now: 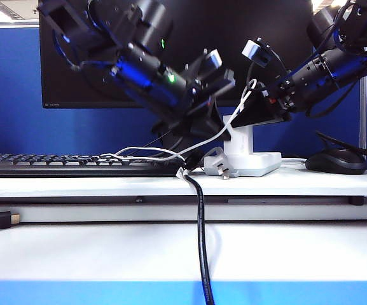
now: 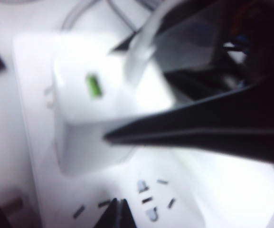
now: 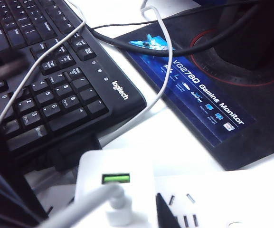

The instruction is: Unplug the white charger from the socket, then place it next to the socket.

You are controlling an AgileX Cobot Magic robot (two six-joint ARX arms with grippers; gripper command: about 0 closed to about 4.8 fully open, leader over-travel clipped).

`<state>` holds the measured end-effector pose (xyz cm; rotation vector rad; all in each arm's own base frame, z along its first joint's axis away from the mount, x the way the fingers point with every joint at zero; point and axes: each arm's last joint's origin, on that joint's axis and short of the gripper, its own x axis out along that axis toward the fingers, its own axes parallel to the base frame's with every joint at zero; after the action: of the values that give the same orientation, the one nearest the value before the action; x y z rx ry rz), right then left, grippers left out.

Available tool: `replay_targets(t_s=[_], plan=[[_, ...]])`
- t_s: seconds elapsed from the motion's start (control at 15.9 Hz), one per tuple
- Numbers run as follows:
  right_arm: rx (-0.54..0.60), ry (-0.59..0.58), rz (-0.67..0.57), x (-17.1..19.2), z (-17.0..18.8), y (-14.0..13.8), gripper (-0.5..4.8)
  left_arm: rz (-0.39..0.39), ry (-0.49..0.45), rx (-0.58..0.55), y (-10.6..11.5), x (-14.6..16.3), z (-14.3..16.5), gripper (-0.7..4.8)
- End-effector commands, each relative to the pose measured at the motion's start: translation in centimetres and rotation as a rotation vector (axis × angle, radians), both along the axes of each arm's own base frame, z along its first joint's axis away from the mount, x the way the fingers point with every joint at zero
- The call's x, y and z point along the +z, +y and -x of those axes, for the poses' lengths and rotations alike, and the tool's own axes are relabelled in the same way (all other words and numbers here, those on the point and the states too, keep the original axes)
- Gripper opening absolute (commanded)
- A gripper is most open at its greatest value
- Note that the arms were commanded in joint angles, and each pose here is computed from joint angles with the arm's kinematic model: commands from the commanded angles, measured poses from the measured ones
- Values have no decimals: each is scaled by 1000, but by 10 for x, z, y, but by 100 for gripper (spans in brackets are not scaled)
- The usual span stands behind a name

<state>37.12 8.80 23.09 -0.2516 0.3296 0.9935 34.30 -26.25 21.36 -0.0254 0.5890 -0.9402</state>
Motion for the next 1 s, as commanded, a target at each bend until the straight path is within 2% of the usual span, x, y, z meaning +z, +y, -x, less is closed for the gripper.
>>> replay_targets(t_s=[0.06,0.38,0.5,0.69,0.75,0.82,1.0], plan=[[29,-24,-20,5,0,2,138,22,93,38,-3,-7,-2,-5],[31,-35,-16,5,0,2,139,37,146,66,-4,-12,-4,-5],[30,13,-107,10,-1,3,133,34,150,66,-4,-14,-4,-5],[86,-94,-77,14,-1,4,125,27,158,67,-3,-15,-3,-5],[84,-89,-79,14,-1,5,124,26,158,67,-3,-15,-3,-5],[74,-42,-119,15,-1,7,89,24,161,68,-3,-15,-3,-5],[97,-92,-79,14,0,6,90,21,164,68,-3,-16,-3,-5]])
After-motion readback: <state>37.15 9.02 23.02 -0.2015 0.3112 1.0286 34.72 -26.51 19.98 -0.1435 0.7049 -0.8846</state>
